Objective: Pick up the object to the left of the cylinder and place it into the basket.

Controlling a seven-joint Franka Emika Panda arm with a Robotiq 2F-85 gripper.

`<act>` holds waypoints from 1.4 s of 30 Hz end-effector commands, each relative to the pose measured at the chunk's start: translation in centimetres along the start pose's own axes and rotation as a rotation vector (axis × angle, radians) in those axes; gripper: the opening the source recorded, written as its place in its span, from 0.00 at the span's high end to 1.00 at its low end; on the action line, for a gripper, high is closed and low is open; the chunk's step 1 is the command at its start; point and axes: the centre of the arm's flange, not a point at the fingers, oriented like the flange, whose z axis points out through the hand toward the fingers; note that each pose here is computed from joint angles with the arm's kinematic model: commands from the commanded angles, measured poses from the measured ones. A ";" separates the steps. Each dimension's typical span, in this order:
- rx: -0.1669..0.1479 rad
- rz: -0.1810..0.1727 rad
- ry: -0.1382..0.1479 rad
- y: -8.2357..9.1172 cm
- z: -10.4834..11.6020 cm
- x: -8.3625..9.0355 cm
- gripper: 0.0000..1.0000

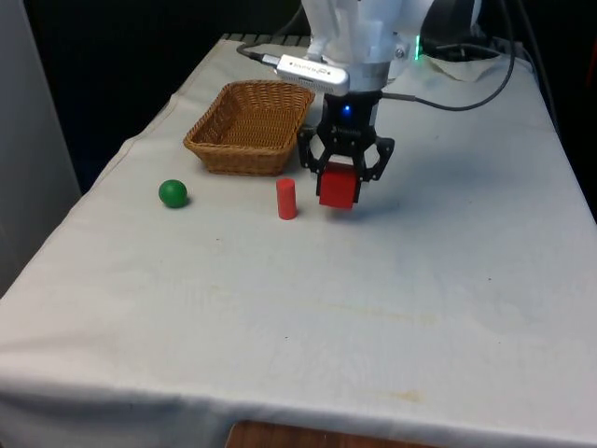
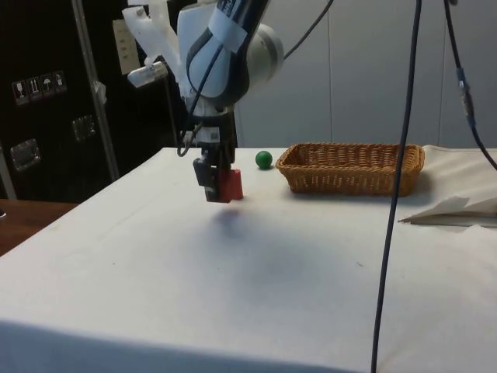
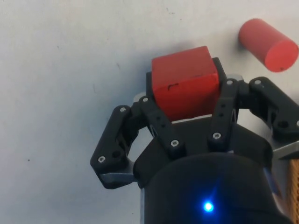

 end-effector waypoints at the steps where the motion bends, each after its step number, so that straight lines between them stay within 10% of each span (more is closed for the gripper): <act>1: -0.004 -0.002 -0.002 0.2 -0.5 -0.1 0.99; 42: 0.068 0.011 0.033 6.4 -7.3 -2.3 0.99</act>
